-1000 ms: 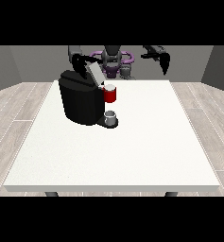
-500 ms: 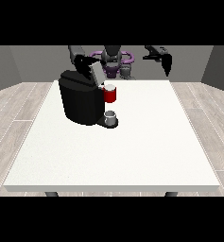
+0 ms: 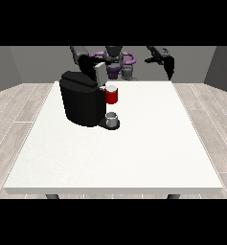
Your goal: Insert the coffee pod into the coffee machine and close the lid
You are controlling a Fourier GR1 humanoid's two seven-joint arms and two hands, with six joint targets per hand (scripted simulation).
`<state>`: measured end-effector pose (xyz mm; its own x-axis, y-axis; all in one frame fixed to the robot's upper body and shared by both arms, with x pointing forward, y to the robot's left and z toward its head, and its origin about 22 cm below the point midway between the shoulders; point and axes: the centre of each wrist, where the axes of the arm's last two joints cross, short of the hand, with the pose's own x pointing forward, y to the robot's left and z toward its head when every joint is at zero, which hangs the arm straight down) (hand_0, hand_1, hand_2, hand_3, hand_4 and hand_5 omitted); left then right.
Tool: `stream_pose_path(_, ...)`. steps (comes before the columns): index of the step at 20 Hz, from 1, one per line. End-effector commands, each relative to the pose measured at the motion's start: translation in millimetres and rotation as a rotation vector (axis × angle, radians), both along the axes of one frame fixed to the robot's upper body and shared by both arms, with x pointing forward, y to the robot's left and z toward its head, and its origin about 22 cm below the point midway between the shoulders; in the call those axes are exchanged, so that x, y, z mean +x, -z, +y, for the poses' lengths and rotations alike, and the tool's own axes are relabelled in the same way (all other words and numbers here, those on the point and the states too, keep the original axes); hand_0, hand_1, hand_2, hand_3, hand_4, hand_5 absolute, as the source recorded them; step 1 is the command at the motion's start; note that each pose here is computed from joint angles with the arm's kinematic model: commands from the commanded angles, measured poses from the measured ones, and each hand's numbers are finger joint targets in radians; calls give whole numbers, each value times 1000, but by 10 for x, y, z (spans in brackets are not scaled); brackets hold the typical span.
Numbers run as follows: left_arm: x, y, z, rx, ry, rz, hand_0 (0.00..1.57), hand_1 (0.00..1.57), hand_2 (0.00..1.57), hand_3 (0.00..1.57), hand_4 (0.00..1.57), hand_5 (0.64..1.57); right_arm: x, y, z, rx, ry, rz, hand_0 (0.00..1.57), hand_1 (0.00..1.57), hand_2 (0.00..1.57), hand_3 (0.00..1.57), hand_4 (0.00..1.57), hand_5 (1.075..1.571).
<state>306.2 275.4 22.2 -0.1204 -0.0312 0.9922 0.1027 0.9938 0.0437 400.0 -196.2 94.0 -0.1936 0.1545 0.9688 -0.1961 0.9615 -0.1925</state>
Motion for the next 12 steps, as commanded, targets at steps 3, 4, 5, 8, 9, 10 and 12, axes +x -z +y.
stream_pose_path(3, -89, 147, 62, 12, -4, -9, 0, 0, 0, 0, 192, 1571, -11, -17, 371, -86, -36, -21, 0, 0, 0, 0, 61, 1571)
stream_pose_path(4, -15, 119, -11, 31, -25, -1, 0, 0, 0, 0, 169, 1571, 57, -255, 417, -107, -58, -59, 0, 0, 0, 0, 215, 1571)
stream_pose_path(5, 106, -135, 177, 2, -11, 1, 0, 0, 0, 0, 148, 1571, 89, -272, 220, -120, -70, -64, 0, 0, 0, 0, 173, 1571)
stream_pose_path(8, 61, -25, -115, 12, -9, -20, 0, 0, 0, 0, 139, 1571, 79, -84, 254, -125, -57, -90, 0, 0, 0, 0, 124, 1571)
stream_pose_path(9, 22, 93, 60, 2, -22, 34, 0, 0, 0, 0, 181, 1571, 27, -178, 579, -129, -75, -41, 0, 0, 0, 0, 141, 1571)
stream_pose_path(10, 69, -4, -154, 9, -10, -54, 0, 0, 0, 0, 167, 1571, 130, -239, 370, -144, -39, -116, 0, 0, 0, 0, 110, 1571)
stream_pose_path(12, -44, 75, 33, -8, 32, 38, 0, 0, 0, 0, 0, 1571, 97, -226, 461, -120, -38, -53, 0, 0, 0, 0, 116, 1571)
